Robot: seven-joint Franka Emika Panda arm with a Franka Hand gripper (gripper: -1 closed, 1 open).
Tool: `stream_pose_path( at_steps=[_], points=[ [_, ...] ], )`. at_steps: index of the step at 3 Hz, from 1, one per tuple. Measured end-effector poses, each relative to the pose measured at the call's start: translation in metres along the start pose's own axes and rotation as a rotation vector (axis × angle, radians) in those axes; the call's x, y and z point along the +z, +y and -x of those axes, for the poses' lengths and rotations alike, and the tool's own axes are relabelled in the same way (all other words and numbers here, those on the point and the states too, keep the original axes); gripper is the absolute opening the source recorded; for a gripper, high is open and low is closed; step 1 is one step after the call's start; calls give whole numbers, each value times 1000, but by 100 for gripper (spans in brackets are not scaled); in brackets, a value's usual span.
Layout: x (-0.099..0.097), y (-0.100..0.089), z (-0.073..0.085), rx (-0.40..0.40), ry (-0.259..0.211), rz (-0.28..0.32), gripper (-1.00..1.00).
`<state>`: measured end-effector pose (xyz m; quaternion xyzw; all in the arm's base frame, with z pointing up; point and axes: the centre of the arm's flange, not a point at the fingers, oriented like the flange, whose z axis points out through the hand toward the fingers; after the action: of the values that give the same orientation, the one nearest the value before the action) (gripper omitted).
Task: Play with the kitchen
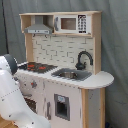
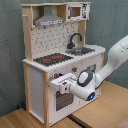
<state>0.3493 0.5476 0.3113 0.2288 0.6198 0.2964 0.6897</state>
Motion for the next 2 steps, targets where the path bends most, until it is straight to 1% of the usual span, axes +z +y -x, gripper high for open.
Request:
stream_pose_path(
  at_steps=[1, 2],
  points=[
    [0, 31, 29, 12, 14, -4, 100],
    [-24, 10, 28, -38, 69, -25, 100]
  ],
)
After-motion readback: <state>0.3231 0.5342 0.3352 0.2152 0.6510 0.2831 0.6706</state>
